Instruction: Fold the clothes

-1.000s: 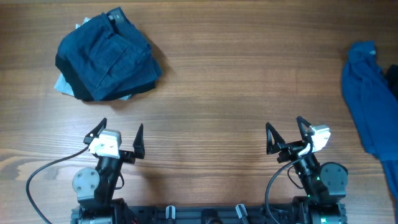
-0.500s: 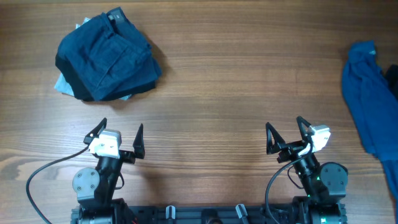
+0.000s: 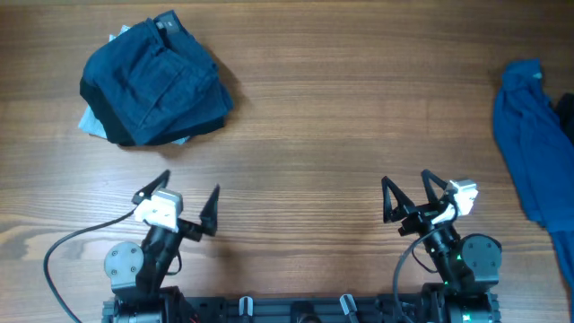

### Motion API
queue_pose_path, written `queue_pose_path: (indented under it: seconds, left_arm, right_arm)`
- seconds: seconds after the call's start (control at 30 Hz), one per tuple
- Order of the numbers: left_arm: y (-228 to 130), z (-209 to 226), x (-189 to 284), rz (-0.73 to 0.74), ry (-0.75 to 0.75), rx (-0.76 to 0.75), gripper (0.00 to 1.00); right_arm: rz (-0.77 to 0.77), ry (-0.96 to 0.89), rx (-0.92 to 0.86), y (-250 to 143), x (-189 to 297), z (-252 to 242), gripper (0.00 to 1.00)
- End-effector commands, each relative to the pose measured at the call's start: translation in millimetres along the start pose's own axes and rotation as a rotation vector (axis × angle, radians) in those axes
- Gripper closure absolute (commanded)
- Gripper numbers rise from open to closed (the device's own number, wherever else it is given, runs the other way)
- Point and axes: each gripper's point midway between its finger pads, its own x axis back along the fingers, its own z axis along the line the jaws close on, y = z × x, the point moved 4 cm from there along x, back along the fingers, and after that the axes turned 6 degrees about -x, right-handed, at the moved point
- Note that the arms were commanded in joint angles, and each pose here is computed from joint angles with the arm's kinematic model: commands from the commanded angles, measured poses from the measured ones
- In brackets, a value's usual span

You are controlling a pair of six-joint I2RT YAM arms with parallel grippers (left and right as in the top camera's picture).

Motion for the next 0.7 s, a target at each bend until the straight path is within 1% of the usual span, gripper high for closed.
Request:
queue_pose_path:
  seconds: [0.0,0.07,0.13,0.2,0.27,0.37,0.43,0.47,0.6,0.67]
  left_arm:
    - [7,-16,1,-0.032,-0.124,0.092,0.0]
    - [23,-15,5,-0.068,-0.107,0.109,0.0]
    - [48,-10,10,-0.11,-0.067,0.122,0.0]
    - [74,-8,15,-0.126,-0.043,0.123,0.0]
    - [91,-2,14,-0.09,-0.013,0.145,0.0]
    - [110,9,0,0.037,-0.005,0.22,0.0]
    - [118,18,-15,0.183,-0.003,0.302,0.0]
    - [122,25,-27,0.289,-0.001,0.358,0.0]
    - [133,48,-67,0.61,0.001,0.497,0.0]
    - [133,56,-81,0.694,-0.015,0.498,0.0]
  right_arm:
    - [-0.032,0.186,-0.062,15,3,32,0.0]
    - [-0.112,0.291,0.014,37,11,54,0.0]
    - [-0.154,0.318,0.046,58,19,70,0.0]
    - [-0.149,0.309,0.069,72,19,79,0.0]
    - [-0.104,0.271,0.094,83,10,82,0.0]
    - [0.054,0.164,0.048,94,-18,76,0.0]
    - [0.215,0.063,-0.006,97,-45,65,0.0]
    - [0.319,0.008,-0.029,95,-61,57,0.0]
    - [0.647,-0.147,-0.049,84,-104,28,0.0]
    - [0.733,-0.192,-0.077,85,-122,14,0.0]
